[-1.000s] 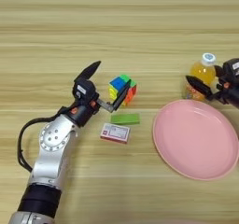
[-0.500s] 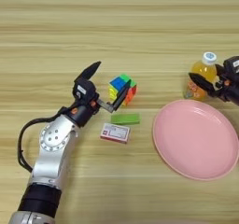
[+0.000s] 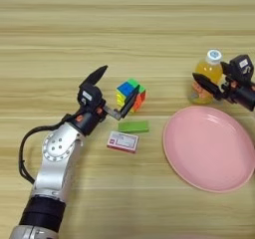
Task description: Move the objects on the table
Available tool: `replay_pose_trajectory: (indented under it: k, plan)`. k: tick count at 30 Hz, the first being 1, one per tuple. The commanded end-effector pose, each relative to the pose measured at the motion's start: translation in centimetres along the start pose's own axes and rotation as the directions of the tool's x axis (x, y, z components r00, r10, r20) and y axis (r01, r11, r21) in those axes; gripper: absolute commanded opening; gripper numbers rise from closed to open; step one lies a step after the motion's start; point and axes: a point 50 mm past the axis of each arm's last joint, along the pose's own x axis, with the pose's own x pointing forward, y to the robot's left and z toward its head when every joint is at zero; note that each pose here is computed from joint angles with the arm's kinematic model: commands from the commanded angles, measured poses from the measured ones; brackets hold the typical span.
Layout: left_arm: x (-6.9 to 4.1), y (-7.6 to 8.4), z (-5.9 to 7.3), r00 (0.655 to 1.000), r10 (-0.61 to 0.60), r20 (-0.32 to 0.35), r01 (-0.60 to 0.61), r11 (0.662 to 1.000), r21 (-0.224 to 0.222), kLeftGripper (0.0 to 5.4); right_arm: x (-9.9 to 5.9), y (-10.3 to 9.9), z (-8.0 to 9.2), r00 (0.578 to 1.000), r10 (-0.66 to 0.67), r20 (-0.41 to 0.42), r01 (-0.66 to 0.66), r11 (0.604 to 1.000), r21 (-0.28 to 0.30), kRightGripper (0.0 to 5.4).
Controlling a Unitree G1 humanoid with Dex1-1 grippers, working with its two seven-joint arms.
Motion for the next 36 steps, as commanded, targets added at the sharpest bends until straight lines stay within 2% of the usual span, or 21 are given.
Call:
replay_pose_trajectory:
  k: [1, 10, 16, 20, 26, 36]
  plan:
    - [0.2, 0.0, 0.1, 1.000, -0.008, 0.006, 0.008, 1.000, 0.007, 5.40, 1.2, 0.5, 2.5, 0.997, 0.033, 0.073, -0.030, 0.999, -0.044, 3.63]
    - [0.1, -0.1, 0.0, 1.000, -0.004, 0.003, 0.004, 1.000, 0.004, 5.40, 3.1, 1.6, 2.8, 0.994, 0.056, 0.091, -0.051, 0.997, -0.053, 3.63]
    - [0.1, -0.1, 0.0, 1.000, -0.004, 0.005, 0.004, 1.000, 0.004, 5.40, 4.4, 2.3, 2.2, 0.994, 0.062, 0.089, -0.059, 0.998, -0.028, 3.63]
    - [0.1, 0.0, 0.0, 1.000, -0.003, 0.005, 0.003, 1.000, 0.004, 5.40, 5.2, 2.8, 1.6, 0.995, 0.067, 0.078, -0.065, 0.997, -0.033, 3.63]
    - [0.1, 0.0, 0.0, 1.000, -0.001, 0.004, 0.001, 1.000, 0.005, 5.40, 5.8, 3.0, 0.9, 0.995, 0.066, 0.079, -0.064, 0.998, -0.026, 3.63]
    - [0.1, 0.0, -0.1, 1.000, -0.001, 0.003, 0.001, 1.000, 0.002, 5.40, 6.9, 3.6, 0.2, 0.995, 0.064, 0.080, -0.061, 0.997, -0.049, 3.63]
